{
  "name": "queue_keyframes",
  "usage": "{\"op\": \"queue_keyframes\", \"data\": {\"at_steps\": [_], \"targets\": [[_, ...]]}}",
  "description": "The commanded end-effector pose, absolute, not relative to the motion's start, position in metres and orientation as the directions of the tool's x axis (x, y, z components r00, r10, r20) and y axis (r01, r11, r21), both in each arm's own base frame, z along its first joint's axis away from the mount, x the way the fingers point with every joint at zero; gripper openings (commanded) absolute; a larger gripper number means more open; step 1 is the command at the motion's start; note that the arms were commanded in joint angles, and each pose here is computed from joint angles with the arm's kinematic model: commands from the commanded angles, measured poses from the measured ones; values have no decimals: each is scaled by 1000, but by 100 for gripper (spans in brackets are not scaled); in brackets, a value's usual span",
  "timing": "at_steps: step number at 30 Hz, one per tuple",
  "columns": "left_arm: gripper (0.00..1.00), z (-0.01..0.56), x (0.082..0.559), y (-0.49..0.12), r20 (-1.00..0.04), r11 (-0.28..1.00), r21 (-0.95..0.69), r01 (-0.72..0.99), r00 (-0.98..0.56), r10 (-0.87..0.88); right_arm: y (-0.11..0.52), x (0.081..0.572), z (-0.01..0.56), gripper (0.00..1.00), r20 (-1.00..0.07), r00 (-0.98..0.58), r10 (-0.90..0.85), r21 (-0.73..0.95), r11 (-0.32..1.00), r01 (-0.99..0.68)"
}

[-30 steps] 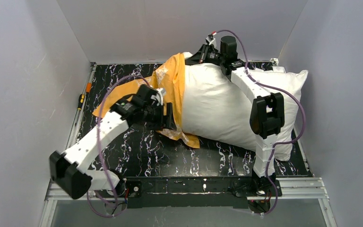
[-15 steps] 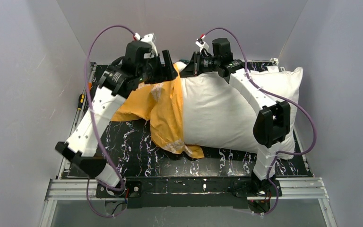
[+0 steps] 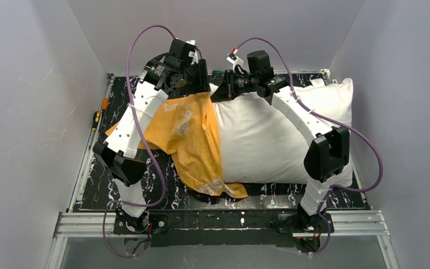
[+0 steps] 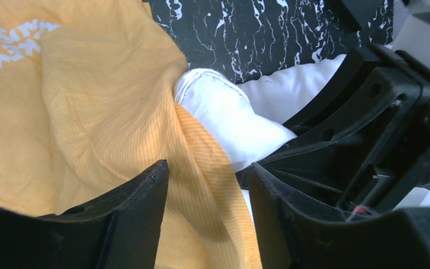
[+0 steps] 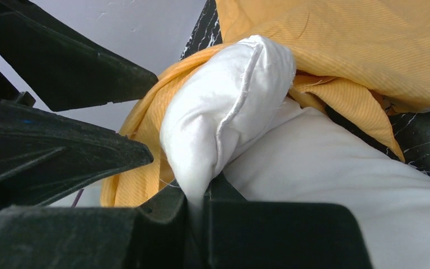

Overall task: Put the pillow into the pillowcase
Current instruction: Stuff the pillow into the pillowcase.

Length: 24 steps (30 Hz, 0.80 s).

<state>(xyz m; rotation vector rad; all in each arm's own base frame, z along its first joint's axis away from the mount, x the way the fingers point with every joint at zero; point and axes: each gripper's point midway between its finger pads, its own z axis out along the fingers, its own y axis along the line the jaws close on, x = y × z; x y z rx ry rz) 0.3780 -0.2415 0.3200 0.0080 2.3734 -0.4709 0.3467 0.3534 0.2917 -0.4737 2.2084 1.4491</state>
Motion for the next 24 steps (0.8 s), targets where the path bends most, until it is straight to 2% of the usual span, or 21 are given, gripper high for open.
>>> {"op": "queue_keyframes", "data": {"at_steps": [1, 4, 7, 9, 11, 12, 13, 19, 24], "targets": [[58, 324, 356, -224, -636, 945, -297, 137, -766, -89, 348, 344, 319, 1, -587, -810, -4, 752, 368, -547], [62, 314, 354, -217, -625, 957, -265, 122, -777, -74, 350, 344, 322, 1, -590, -807, -2, 755, 355, -552], [57, 302, 356, -226, -598, 949, -279, 146, -800, -53, 350, 344, 324, 1, -595, -803, 1, 754, 346, -558], [42, 298, 359, -231, -587, 946, -286, 151, -808, -49, 351, 343, 323, 1, -592, -806, -5, 756, 342, -558], [17, 302, 364, -231, -598, 948, -282, 145, -800, -55, 350, 342, 322, 1, -592, -806, -10, 755, 342, -559], [9, 307, 366, -228, -611, 951, -277, 135, -789, -66, 350, 341, 321, 1, -593, -805, -15, 753, 345, -561], [6, 312, 367, -225, -626, 954, -272, 126, -776, -76, 349, 340, 319, 1, -592, -805, -22, 750, 349, -561], [3, 352, 381, -190, -696, 946, -324, 10, -679, -232, 349, 326, 325, 1, -618, -782, -73, 742, 275, -612], [1, 380, 400, -199, -762, 930, -358, 89, -603, -236, 357, 301, 344, 1, -668, -728, -157, 716, 131, -686]]}}
